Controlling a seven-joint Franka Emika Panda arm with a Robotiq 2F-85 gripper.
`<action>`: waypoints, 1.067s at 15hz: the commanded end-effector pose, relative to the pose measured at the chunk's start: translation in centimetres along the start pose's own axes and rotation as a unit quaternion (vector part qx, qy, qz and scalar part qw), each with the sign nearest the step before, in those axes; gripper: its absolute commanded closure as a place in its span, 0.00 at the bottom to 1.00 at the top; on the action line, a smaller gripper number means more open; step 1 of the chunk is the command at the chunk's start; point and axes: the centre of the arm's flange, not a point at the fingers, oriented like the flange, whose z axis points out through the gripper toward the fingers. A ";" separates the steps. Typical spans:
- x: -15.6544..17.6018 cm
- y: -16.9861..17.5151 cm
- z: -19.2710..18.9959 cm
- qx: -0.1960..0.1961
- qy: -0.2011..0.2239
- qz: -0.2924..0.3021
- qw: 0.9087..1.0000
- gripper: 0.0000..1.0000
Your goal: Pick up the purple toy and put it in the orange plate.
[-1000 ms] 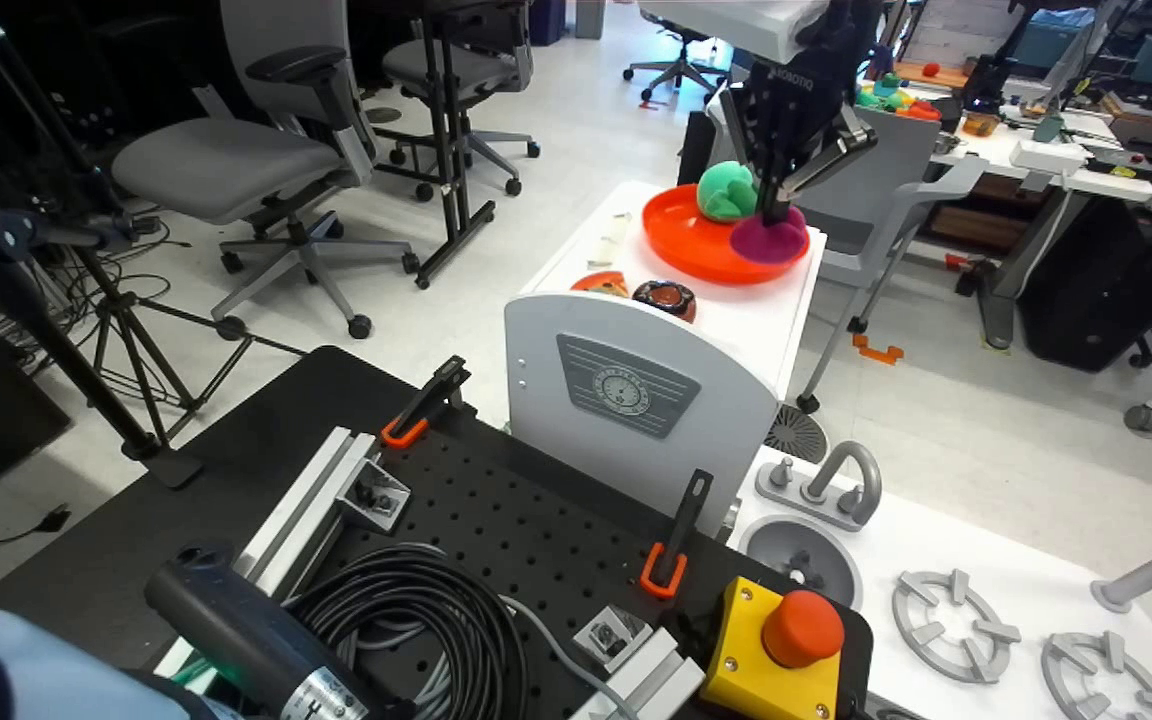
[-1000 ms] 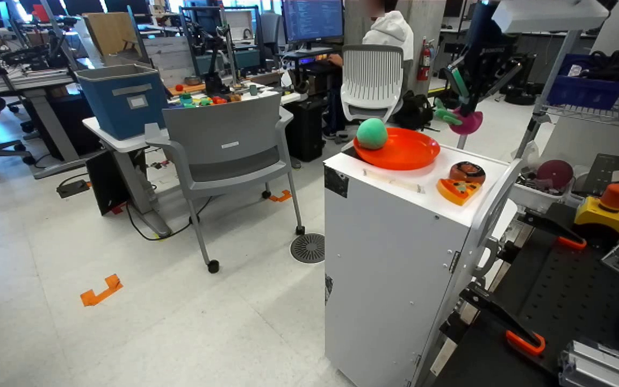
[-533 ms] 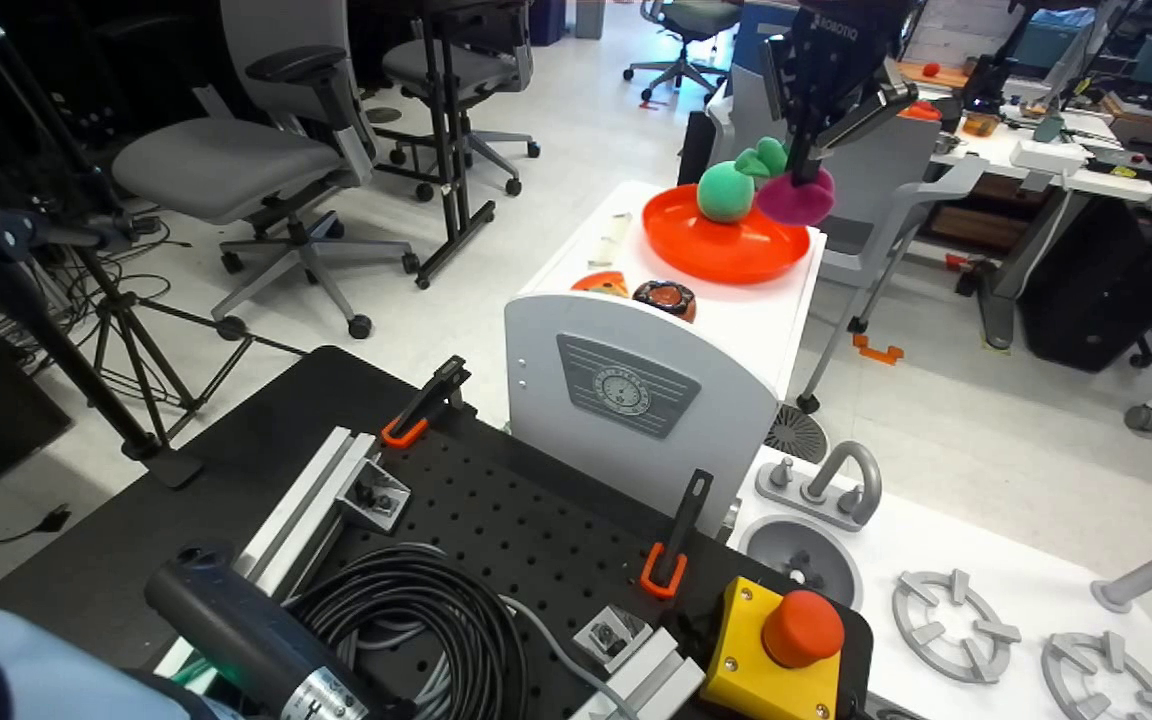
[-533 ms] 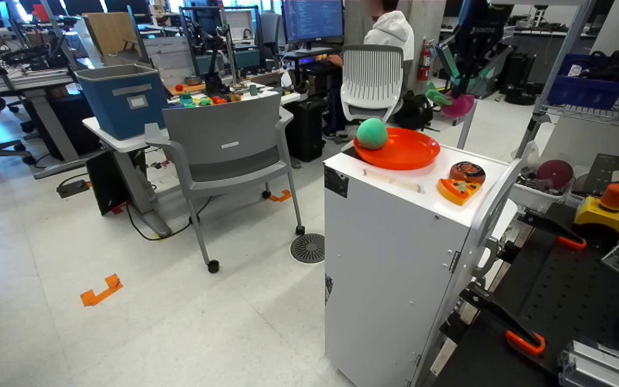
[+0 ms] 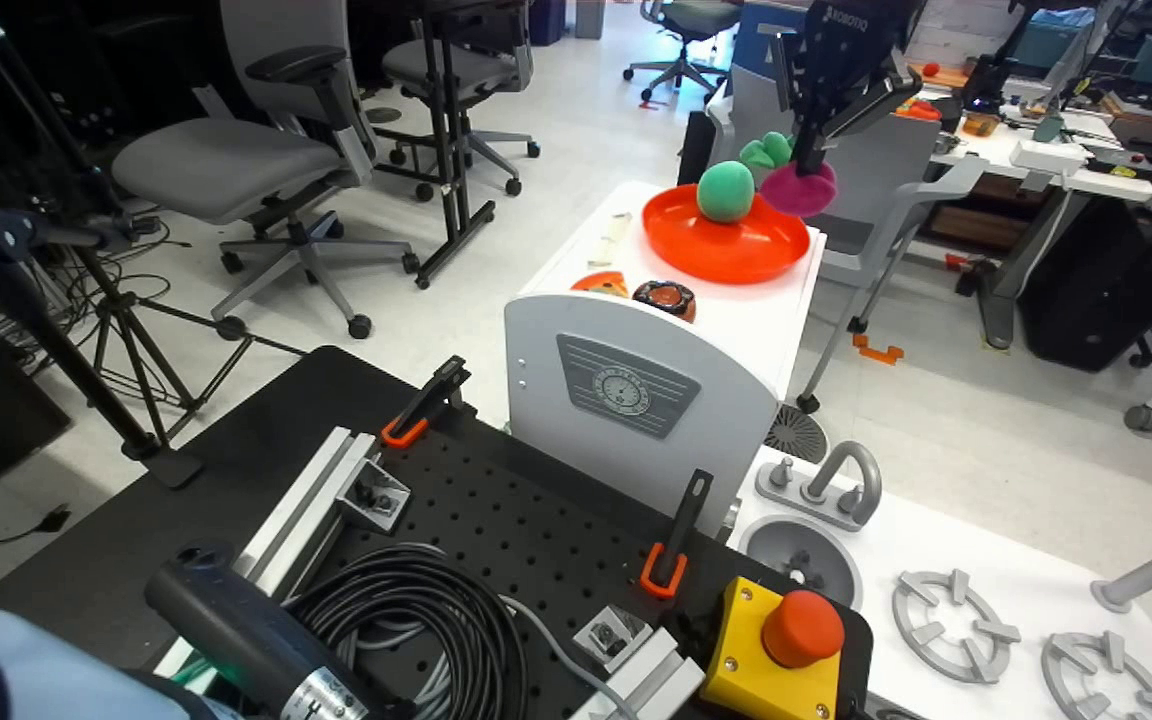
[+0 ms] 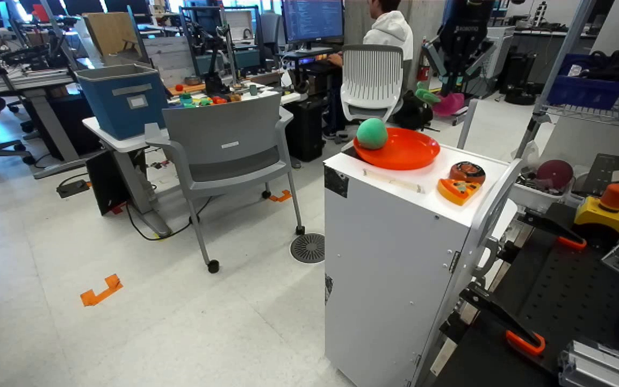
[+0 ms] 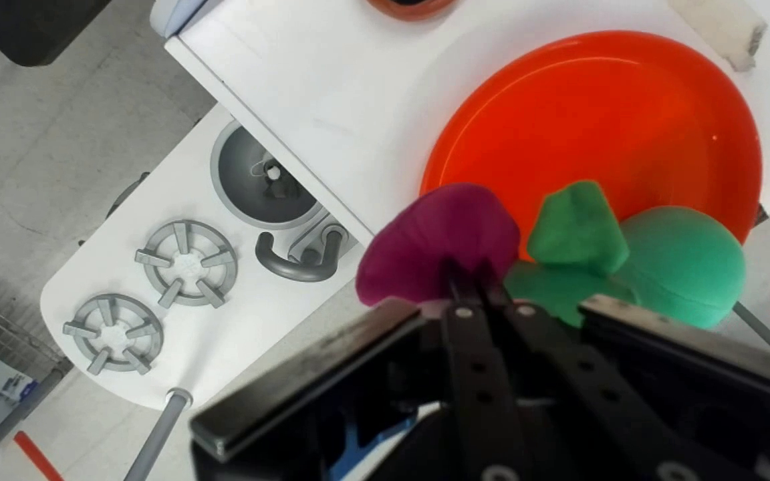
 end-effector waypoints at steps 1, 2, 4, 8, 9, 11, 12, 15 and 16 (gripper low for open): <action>2.1 -1.7 -0.5 -0.005 -0.022 0.008 1.000 0.99; 2.3 -2.0 -0.5 -0.008 -0.027 0.007 1.000 0.99; 2.4 -2.2 -0.3 -0.012 -0.029 0.001 1.000 0.99; 2.5 -2.5 0.0 -0.014 -0.030 -0.001 0.999 0.64; 2.5 -2.6 0.0 -0.015 -0.032 -0.002 0.999 0.58; 2.5 -2.6 0.0 -0.016 -0.034 -0.004 0.999 0.43; 2.5 -2.6 0.1 -0.016 -0.034 -0.004 0.999 0.37; 2.4 -2.5 0.1 -0.016 -0.035 -0.006 0.999 0.14; 2.4 -2.4 0.2 -0.016 -0.033 -0.007 0.999 0.08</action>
